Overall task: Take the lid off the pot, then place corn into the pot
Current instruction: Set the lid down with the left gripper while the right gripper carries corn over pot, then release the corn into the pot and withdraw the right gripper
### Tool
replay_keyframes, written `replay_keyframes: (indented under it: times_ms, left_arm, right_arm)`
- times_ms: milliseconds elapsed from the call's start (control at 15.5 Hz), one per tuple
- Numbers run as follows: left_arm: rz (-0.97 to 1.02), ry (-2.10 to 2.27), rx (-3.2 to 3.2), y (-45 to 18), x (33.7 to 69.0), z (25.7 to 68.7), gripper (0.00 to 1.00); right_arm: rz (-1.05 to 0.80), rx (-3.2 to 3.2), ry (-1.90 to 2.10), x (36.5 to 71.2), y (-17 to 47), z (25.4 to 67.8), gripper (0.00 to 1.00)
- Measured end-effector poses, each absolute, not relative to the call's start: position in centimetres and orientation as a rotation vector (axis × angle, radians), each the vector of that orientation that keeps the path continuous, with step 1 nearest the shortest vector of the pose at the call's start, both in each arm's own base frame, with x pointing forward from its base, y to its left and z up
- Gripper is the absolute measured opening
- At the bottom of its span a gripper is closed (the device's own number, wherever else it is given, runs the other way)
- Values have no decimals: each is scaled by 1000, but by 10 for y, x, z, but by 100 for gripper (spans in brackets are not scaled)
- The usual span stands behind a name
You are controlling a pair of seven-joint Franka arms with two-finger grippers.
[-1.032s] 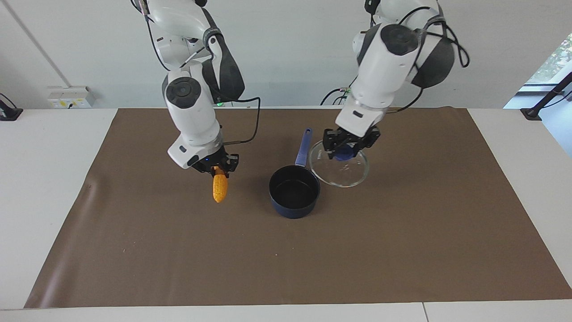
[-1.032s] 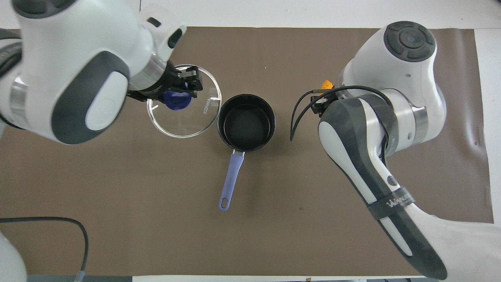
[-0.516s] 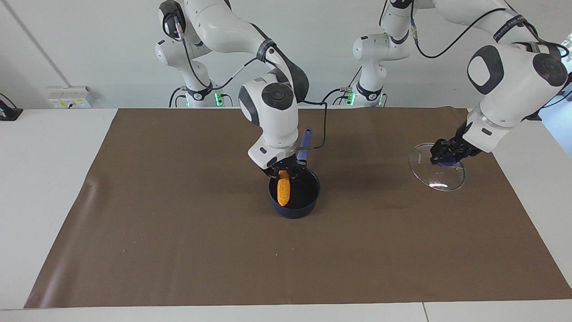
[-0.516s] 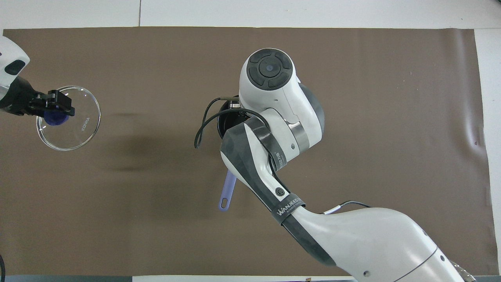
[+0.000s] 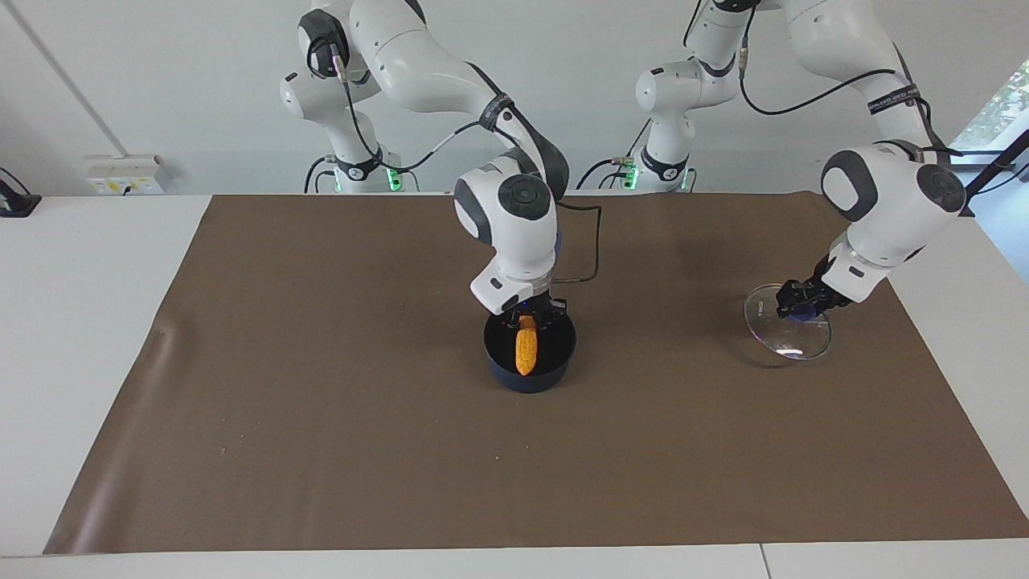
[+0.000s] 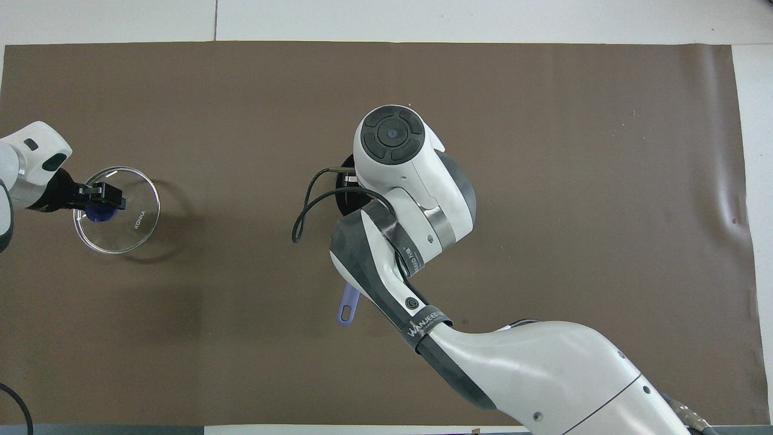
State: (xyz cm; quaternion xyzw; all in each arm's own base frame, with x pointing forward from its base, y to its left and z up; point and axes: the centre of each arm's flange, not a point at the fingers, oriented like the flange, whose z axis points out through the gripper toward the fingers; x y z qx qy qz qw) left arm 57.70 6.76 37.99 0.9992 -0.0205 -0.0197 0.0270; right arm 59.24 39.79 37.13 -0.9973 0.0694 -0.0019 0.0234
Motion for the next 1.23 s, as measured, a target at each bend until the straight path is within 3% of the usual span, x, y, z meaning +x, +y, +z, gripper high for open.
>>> replay_keyframes:
  times_ms: [65,258,452,710,903,1097,1226]
  left_arm:
    - [-48,-64,3089,67,575,374,67]
    - [-25,-64,3093,66,568,353,67]
    - [-17,-65,3095,65,564,342,67]
    - [-9,-71,3096,63,563,333,67]
    - [-8,-79,3095,62,564,333,69]
    - [9,-91,3095,60,571,349,100]
    - [-7,-121,3089,52,583,383,100]
  right_arm:
    - [-5,-3087,216,592,397,372,43]
    - [-9,-3091,227,595,391,380,71]
    - [-41,-3140,279,619,342,405,99]
    - [39,-3184,242,647,195,477,100]
    - [116,-3180,206,628,86,548,100]
    - [151,-3166,133,598,15,590,100]
    - [173,-3158,59,583,-10,591,100]
